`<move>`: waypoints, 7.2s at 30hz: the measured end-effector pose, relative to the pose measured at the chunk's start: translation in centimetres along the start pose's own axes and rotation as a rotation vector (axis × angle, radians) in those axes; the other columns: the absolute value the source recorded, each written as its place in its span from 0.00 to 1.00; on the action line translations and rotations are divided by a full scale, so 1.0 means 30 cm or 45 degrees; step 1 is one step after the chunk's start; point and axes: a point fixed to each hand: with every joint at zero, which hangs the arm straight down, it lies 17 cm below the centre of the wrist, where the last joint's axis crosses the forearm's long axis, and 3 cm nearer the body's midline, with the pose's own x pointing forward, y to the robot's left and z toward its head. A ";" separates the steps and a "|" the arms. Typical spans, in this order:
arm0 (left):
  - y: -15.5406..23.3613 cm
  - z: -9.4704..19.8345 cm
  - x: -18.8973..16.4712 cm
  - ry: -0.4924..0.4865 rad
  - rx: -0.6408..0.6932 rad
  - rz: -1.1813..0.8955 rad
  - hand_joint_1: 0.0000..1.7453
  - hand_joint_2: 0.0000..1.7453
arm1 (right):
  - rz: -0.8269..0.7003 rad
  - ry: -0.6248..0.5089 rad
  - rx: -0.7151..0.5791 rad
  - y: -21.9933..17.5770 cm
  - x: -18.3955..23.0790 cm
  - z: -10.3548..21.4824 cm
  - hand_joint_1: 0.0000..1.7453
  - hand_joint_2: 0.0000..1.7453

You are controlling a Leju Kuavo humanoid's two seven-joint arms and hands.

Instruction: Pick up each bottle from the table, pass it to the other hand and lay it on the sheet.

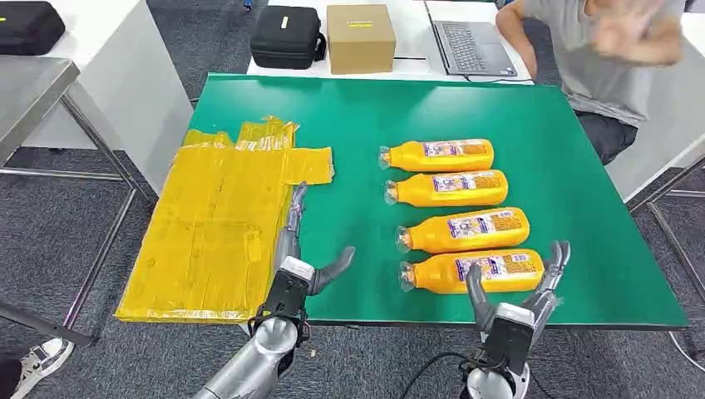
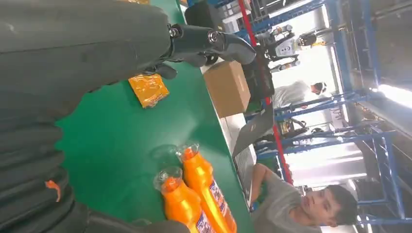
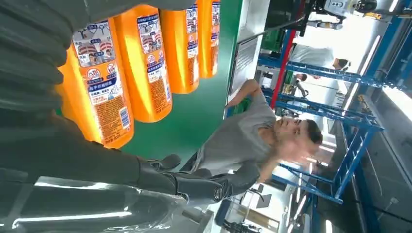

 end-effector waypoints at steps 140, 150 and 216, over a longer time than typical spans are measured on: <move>-0.120 -0.072 0.082 -0.061 -0.150 0.111 0.00 1.00 | 1.196 -0.111 1.055 0.080 -0.737 -0.011 1.00 1.00; -0.119 -0.075 0.083 -0.065 -0.155 0.112 0.00 1.00 | 1.169 -0.090 1.163 0.111 -0.761 -0.031 1.00 1.00; -0.084 -0.087 0.084 -0.066 -0.105 0.107 0.00 1.00 | 0.574 -0.040 0.960 0.202 -0.581 0.010 0.00 1.00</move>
